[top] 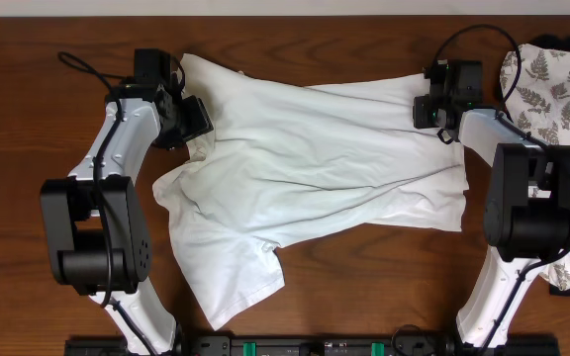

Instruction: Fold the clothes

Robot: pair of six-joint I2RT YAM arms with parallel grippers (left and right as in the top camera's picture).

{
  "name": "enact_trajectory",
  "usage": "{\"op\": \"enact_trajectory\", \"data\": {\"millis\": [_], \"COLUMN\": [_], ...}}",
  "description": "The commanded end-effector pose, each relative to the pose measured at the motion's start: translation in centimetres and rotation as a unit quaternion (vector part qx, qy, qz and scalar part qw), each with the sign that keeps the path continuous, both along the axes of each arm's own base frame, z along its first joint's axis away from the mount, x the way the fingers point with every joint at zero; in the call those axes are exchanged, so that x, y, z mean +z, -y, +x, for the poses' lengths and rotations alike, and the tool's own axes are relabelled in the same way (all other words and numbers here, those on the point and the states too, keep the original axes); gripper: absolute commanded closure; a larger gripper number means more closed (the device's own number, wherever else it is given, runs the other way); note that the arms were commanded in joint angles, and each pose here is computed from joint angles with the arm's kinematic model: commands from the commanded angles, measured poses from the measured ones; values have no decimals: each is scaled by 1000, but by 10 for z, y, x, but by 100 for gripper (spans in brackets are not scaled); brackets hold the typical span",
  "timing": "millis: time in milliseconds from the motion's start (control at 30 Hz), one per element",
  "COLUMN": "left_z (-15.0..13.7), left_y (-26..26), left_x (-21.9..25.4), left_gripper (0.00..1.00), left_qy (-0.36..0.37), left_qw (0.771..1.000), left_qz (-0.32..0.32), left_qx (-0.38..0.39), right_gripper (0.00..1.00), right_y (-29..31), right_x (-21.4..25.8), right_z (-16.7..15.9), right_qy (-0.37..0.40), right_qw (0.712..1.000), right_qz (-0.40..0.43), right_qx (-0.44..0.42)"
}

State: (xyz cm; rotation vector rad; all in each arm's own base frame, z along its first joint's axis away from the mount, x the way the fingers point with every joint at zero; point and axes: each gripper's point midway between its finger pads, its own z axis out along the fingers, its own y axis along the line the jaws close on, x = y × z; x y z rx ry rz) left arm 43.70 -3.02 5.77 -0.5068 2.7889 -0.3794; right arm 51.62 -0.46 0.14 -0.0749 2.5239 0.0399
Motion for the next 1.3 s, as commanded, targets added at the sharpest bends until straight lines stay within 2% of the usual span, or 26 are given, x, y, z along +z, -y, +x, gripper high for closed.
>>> {"op": "enact_trajectory", "data": {"millis": [0,467,533,567,600,633,867,967,1033,1100,1167,1267], "left_z": [-2,-5,-4,-2,0,3,25,33,37,41,45,53], "left_y": [-7,-9,-9,-10,-12,-13,-46,-64,-79,-89,-97,-100], "left_x": [-8,-32,-32,-31,-30,-28,-17,-13,-11,-9,-7,-2], "left_gripper": [49,52,67,81,91,94,94,94,93,84,67,33], "left_qy": [-9,-35,-34,-29,-24,-18,33,58,69,81,92,112], "left_qw": [1000,999,999,999,999,999,998,997,994,992,989,985], "left_qz": [17,23,24,24,24,24,27,49,74,98,116,129], "left_qx": [6,8,7,8,10,12,43,31,32,21,13,-2], "right_gripper": [99,99,99,99,99,99,99,99,99,98,99,99], "right_y": [0,0,0,0,0,0,1,1,1,1,1,1], "right_x": [-11,-11,-11,-11,-11,-11,-11,-11,-11,-11,-11,-11], "right_z": [-6,-6,-6,-6,-6,-6,-6,-6,-6,-6,-6,-6], "right_qy": [-19,-18,-18,-19,-19,-18,-19,-18,-18,-18,-18,-18], "right_qw": [1000,1000,1000,1000,1000,1000,1000,1000,1000,1000,1000,1000], "right_qz": [-2,-2,-2,-2,-2,-2,-2,-2,-2,-2,-2,-2], "right_qx": [-7,-7,-7,-7,-7,-7,-8,-7,-7,-7,-8,-8]}}
